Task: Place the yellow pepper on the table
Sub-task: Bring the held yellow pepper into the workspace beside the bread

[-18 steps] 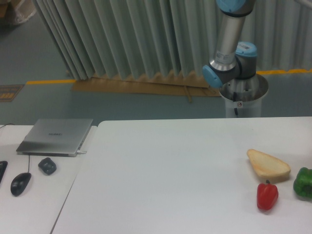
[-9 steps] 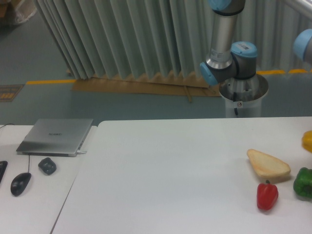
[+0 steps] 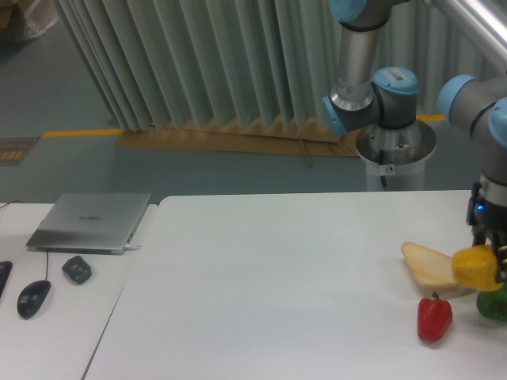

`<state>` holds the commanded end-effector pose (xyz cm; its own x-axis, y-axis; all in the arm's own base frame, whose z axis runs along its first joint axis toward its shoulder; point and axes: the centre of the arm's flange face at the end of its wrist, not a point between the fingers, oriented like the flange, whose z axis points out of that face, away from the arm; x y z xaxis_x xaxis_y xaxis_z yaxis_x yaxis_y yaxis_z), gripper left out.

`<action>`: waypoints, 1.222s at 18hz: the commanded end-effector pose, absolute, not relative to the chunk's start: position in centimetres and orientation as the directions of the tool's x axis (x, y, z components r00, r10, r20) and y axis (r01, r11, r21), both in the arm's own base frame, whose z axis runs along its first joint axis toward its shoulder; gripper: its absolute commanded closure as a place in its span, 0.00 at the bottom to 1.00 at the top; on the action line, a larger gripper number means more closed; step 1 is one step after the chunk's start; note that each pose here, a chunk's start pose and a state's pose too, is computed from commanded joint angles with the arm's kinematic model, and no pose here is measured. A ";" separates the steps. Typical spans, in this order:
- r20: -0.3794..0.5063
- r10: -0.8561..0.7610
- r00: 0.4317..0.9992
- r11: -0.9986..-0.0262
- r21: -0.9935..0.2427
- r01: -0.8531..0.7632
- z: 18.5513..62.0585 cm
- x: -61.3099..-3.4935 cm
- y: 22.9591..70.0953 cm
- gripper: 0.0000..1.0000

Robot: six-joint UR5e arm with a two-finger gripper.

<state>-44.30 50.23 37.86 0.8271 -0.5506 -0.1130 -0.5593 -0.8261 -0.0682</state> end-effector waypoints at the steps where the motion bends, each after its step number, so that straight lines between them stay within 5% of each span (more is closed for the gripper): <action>1: -0.118 -0.551 0.826 -0.825 -0.068 -0.561 38.1 -44.3 50.3 0.59; 12: -0.223 -0.500 0.837 -0.857 -0.012 -0.516 37.9 -46.0 50.5 0.61; 22: -0.207 -0.505 0.838 -0.858 0.018 -0.513 36.9 -46.3 49.8 0.58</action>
